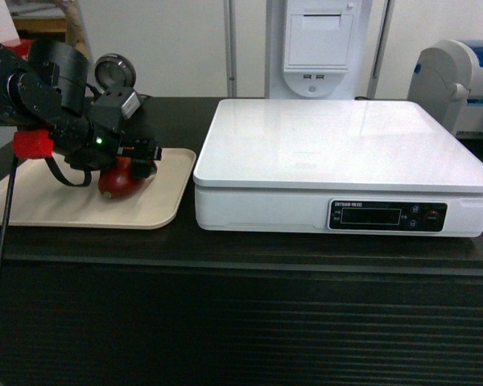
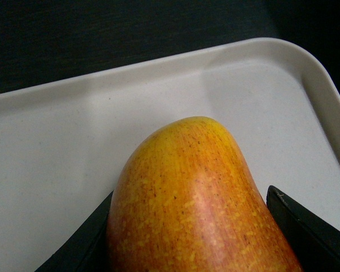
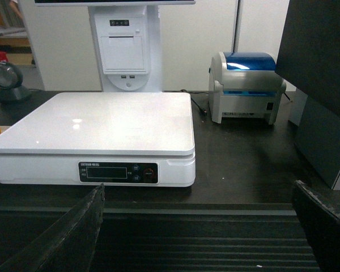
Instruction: Place dark red mango on scale at checkout
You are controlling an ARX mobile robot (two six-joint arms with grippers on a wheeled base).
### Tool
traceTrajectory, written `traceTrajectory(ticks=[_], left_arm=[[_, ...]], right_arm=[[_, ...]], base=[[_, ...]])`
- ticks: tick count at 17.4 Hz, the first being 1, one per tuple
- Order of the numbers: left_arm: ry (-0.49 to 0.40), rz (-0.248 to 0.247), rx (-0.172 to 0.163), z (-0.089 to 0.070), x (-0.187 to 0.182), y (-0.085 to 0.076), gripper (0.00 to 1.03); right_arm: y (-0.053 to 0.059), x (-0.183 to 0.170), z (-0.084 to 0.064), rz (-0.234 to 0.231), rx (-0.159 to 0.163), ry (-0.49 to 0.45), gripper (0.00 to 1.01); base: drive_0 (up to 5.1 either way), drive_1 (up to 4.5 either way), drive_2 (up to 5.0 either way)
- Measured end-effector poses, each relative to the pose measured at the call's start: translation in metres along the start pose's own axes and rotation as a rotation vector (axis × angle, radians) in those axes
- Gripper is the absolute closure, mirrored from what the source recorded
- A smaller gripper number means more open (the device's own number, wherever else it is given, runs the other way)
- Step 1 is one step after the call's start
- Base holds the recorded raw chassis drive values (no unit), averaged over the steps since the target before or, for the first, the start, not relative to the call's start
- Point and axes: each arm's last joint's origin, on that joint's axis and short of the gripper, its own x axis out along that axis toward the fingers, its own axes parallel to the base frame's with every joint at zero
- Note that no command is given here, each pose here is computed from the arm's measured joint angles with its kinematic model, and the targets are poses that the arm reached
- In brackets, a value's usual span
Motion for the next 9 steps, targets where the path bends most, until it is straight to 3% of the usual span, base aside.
traceTrajectory(ticks=[9], left_arm=[[-0.027,0.002,0.010,-0.005,-0.019,-0.004,0.33]], right_arm=[[0.000,0.000,0.000,0.000,0.000,0.000,0.03]], base=[[0.0,0.00,0.0]])
